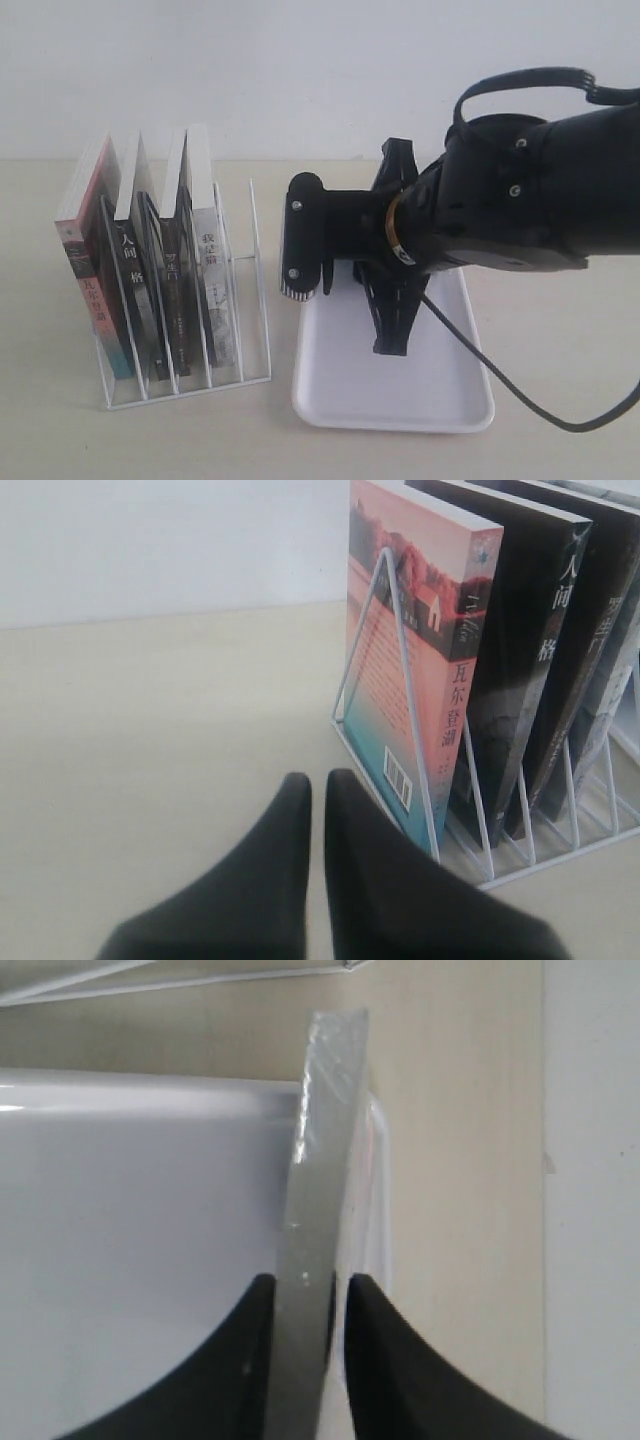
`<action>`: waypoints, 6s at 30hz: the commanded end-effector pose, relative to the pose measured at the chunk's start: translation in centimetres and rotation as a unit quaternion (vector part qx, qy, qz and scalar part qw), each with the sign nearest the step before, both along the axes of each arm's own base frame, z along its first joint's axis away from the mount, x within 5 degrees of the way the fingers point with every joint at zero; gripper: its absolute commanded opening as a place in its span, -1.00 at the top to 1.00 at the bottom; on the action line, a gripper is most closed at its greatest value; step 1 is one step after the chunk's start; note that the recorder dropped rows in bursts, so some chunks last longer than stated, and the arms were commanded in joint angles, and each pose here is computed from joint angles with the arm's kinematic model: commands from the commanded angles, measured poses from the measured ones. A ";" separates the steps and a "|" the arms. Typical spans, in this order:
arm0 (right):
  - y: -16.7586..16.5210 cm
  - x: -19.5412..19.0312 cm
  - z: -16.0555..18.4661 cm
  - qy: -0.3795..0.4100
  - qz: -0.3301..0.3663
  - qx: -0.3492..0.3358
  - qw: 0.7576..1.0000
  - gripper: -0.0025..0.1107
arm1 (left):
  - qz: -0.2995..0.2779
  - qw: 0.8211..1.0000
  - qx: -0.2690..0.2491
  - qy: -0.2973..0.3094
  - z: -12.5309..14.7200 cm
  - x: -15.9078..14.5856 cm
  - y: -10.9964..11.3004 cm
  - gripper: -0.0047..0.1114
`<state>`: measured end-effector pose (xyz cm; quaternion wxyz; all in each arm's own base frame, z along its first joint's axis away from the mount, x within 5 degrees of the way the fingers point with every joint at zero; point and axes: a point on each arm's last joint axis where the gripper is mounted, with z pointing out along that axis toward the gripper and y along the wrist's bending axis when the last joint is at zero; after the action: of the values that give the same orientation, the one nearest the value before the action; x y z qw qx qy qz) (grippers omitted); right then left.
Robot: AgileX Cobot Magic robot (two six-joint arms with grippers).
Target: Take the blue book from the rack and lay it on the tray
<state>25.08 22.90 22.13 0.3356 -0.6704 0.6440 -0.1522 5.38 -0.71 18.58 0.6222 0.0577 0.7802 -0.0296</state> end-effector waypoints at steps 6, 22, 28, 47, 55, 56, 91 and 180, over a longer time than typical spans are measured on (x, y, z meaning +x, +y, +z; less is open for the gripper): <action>-0.5 0.1 -0.2 0.018 -0.039 0.011 0.999 0.26 | 0.002 1.000 -0.003 0.001 -0.1 0.0 0.0 0.84; -1.0 -0.6 0.7 0.041 -0.081 0.041 0.995 0.26 | 0.002 1.000 -0.003 0.001 -0.1 0.0 0.0 0.84; -1.8 -1.4 3.3 0.028 -0.092 0.077 0.992 0.26 | 0.002 1.000 -0.003 0.001 -0.1 0.0 0.0 0.84; -2.8 -2.2 5.1 0.024 -0.113 0.098 0.988 0.26 | 0.002 1.000 -0.003 0.001 -0.1 0.0 0.0 0.84; -3.0 -2.8 5.5 0.061 -0.152 0.148 0.975 0.26 | 0.002 1.000 -0.003 0.001 -0.1 0.0 0.0 0.84; -2.9 -2.9 5.5 0.070 -0.172 0.166 0.969 0.26 | 0.002 1.000 -0.003 0.001 -0.1 0.0 0.0 0.84; -3.1 -2.9 5.3 0.114 -0.285 0.245 0.919 0.96 | 0.002 1.000 -0.003 0.001 -0.1 0.0 0.0 0.84; -22.8 -19.5 -4.1 -0.094 -0.461 0.561 0.681 0.96 | 0.002 1.000 -0.003 0.001 -0.1 0.0 0.0 0.84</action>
<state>5.58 0.12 17.93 0.5916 0.0448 0.8039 0.0418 5.38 -0.71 18.58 0.6222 0.0577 0.7802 -0.0296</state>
